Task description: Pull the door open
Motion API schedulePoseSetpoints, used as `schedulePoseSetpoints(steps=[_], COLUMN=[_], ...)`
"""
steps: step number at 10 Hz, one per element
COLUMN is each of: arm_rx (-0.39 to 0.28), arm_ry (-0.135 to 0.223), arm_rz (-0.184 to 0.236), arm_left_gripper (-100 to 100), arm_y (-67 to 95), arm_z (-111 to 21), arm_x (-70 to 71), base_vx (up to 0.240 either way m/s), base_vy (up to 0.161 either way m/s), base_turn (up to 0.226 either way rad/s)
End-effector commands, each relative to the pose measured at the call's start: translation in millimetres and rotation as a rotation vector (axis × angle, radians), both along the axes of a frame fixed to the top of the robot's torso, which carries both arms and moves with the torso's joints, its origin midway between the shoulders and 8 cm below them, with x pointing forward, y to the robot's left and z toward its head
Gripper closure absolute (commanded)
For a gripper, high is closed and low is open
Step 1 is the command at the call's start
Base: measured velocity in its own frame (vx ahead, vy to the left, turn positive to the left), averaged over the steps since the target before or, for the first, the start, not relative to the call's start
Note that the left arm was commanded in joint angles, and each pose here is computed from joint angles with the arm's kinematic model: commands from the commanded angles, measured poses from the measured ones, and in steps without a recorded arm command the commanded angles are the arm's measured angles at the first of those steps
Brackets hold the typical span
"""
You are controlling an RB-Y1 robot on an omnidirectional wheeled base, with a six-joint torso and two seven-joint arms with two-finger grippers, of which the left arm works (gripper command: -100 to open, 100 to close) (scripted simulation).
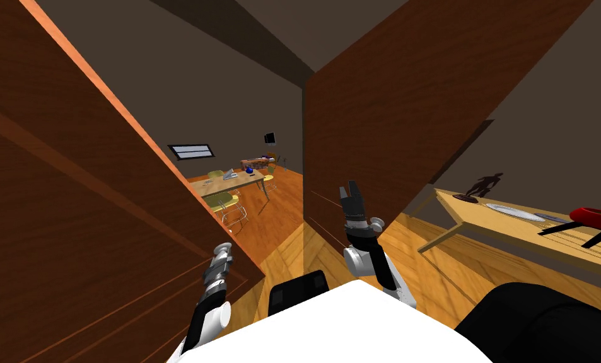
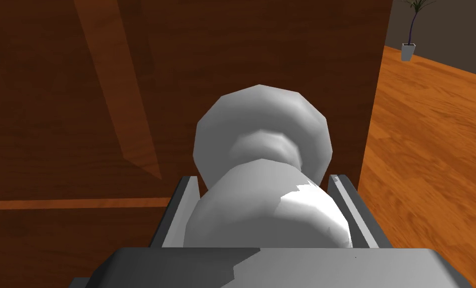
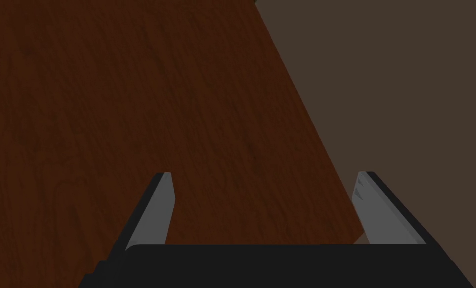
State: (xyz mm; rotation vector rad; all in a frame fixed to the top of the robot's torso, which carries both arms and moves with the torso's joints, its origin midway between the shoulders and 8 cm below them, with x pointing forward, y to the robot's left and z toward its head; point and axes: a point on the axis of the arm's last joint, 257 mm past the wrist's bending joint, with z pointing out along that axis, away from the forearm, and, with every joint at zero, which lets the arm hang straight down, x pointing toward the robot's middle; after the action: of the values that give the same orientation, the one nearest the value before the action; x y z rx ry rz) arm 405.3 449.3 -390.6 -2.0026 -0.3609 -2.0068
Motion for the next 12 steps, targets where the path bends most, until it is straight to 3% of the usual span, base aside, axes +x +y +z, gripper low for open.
schedulePoseSetpoints(steps=[1, 5, 12], arm_rx=[-0.002, -0.002, -0.015], arm_ry=[0.001, 0.001, -0.001], arm_rz=[-0.003, -0.003, -0.115], arm_left_gripper=[100, 100, 100], arm_y=[-2.3, -2.3, -17.7], arm_z=[-0.9, -0.9, -0.8], arm_x=[0.2, 0.2, -6.2], base_vx=[-0.030, -0.012, -0.206], base_vy=[-0.007, -0.004, 0.015], base_turn=[-0.002, -0.002, -0.100])
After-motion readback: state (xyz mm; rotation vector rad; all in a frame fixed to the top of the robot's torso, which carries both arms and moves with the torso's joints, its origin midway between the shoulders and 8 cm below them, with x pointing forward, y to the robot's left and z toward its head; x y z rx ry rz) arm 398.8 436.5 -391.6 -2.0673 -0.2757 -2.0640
